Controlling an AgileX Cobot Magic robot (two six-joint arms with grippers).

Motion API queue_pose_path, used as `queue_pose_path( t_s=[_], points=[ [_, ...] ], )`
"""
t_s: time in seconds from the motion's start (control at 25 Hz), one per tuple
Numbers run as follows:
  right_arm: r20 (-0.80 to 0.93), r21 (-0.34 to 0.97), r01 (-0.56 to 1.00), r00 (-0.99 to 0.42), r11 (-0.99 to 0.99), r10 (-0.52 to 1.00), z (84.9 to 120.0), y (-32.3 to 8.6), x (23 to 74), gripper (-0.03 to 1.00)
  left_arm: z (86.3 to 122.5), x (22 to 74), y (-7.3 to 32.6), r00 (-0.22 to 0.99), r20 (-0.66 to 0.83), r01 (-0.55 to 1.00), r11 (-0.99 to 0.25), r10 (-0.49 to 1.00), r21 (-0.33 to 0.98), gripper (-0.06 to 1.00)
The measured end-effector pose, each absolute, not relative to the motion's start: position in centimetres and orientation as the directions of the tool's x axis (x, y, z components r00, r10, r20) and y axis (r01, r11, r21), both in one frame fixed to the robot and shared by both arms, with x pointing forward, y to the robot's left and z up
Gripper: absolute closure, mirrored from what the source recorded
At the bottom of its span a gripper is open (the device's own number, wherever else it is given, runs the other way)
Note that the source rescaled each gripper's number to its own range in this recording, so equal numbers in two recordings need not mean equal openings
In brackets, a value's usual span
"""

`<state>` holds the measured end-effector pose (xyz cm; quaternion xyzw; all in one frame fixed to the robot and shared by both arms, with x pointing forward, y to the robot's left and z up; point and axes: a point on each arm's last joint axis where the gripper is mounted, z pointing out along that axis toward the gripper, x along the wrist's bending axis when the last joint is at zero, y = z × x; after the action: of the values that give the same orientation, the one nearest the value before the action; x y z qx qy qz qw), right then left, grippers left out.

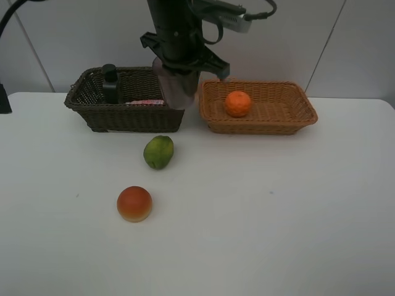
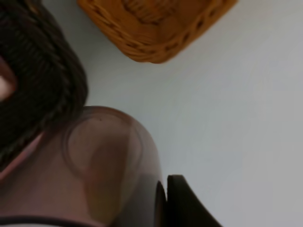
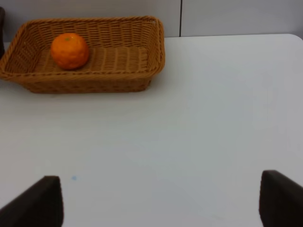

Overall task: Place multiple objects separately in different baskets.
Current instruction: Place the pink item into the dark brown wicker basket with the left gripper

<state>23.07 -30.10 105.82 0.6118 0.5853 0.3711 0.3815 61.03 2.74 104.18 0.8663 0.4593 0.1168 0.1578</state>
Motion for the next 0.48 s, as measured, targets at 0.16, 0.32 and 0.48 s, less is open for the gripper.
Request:
queue_pose_path(
  t_s=[0.16,0.32,0.48],
  points=[
    [0.007,0.901,0.433,0.04,-0.024,0.999,105.8,-30.1,23.1,0.17,104.5,63.2,5.2,0.492,0.083,0.769,-0.477,0.867,0.425,0.94],
    [0.007,0.901,0.433,0.04,-0.024,0.999,105.8,-30.1,23.1,0.17,104.9,65.0,7.0,0.447,0.102,0.749,-0.434,0.889,0.5,0.94],
    [0.007,0.901,0.433,0.04,-0.024,0.999,105.8,-30.1,23.1,0.17,105.1,66.4,8.2,0.418,0.101,0.722,-0.397,0.903,0.566,0.94]
  ],
)
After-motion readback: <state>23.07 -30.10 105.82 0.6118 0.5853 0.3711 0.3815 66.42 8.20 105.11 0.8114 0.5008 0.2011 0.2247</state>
